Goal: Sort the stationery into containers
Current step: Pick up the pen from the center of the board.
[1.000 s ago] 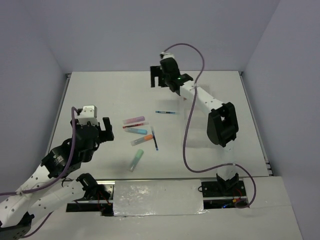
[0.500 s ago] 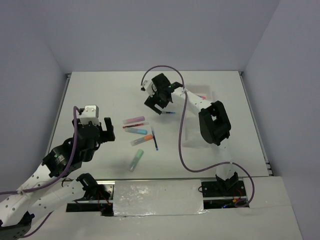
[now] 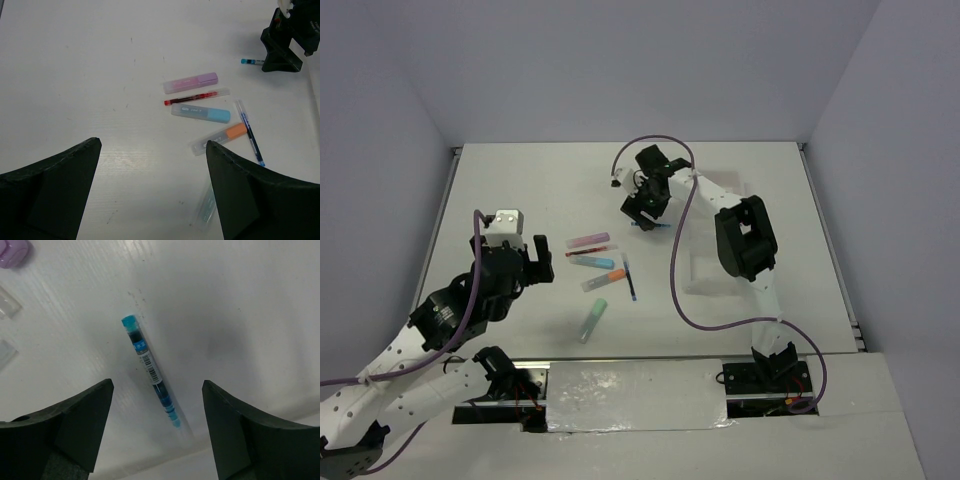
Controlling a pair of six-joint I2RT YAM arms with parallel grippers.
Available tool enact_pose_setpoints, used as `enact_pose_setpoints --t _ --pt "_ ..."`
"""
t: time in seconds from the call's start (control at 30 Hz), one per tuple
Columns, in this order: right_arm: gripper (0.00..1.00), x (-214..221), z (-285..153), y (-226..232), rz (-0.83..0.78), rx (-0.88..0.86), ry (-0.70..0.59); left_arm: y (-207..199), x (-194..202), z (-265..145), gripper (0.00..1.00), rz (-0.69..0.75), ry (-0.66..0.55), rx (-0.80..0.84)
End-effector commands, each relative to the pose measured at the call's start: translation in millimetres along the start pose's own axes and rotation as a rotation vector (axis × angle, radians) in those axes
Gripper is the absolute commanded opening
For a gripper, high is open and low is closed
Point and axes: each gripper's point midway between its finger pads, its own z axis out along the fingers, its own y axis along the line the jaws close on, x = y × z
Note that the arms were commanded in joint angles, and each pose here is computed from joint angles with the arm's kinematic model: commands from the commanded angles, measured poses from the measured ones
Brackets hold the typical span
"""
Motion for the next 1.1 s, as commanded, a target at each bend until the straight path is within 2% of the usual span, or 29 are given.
enact_pose_setpoints --t 0.0,0.07,0.13,0.27,0.37,0.4,0.43,0.47,0.5,0.6,0.7,0.8,0.83,0.9,0.97,1.07 --pt "0.77 -2.3 1.6 9.9 -0.024 -0.051 -0.009 -4.2 -11.3 0.3 0.99 -0.007 -0.033 0.016" --pt "0.66 4.2 11.6 12.2 -0.018 -0.06 0.024 -5.3 -10.4 0.8 0.99 -0.002 -0.028 0.021" --pt "0.6 10.7 18.1 12.2 -0.013 -0.068 0.051 -5.8 -10.4 1.0 0.99 -0.001 -0.028 0.022" --pt "0.59 19.4 27.0 7.6 -0.006 -0.042 0.101 -8.2 -9.4 1.1 0.99 -0.001 -0.025 0.036" --pt "0.51 17.2 27.4 6.3 -0.025 -0.014 0.109 -8.3 -9.2 1.3 0.99 0.002 -0.023 0.035" --pt "0.47 16.3 27.6 8.2 -0.035 -0.017 0.111 -8.1 -9.7 0.8 0.99 -0.002 -0.026 0.036" --pt "0.35 13.5 28.6 11.7 -0.054 -0.023 0.109 -8.1 -10.0 0.8 0.99 0.0 -0.027 0.037" --pt "0.29 9.9 29.0 14.7 -0.061 -0.029 0.101 -8.1 -10.0 0.8 0.99 0.0 -0.027 0.037" --pt "0.17 5.9 28.0 18.6 -0.071 -0.044 0.089 -8.1 -10.0 0.8 0.99 0.002 -0.027 0.037" --pt "0.07 -22.9 18.2 37.2 -0.111 -0.097 -0.008 -8.5 -9.8 1.4 0.99 0.003 -0.026 0.036" --pt "0.02 -67.6 -0.6 49.4 -0.139 -0.135 -0.172 -8.6 -9.1 1.8 0.99 0.006 -0.023 0.035" --pt "0.0 -117.3 -44.9 56.3 -0.164 -0.148 -0.367 -8.0 -9.2 1.9 0.99 0.007 -0.024 0.032" --pt "0.0 -132.4 -71.4 55.2 -0.182 -0.126 -0.429 -7.6 -9.0 1.9 0.99 0.007 -0.023 0.03" --pt "0.0 -146.1 -107.7 49.6 -0.225 -0.066 -0.494 -6.9 -9.5 1.1 0.99 0.005 -0.026 0.029" --pt "0.0 -142.0 -121.2 43.6 -0.251 -0.018 -0.478 -6.6 -10.8 0.1 0.99 -0.001 -0.03 0.031" --pt "0.0 -113.6 -126.9 23.8 -0.254 0.053 -0.37 -6.9 -11.1 -0.8 0.99 -0.006 -0.035 0.038"
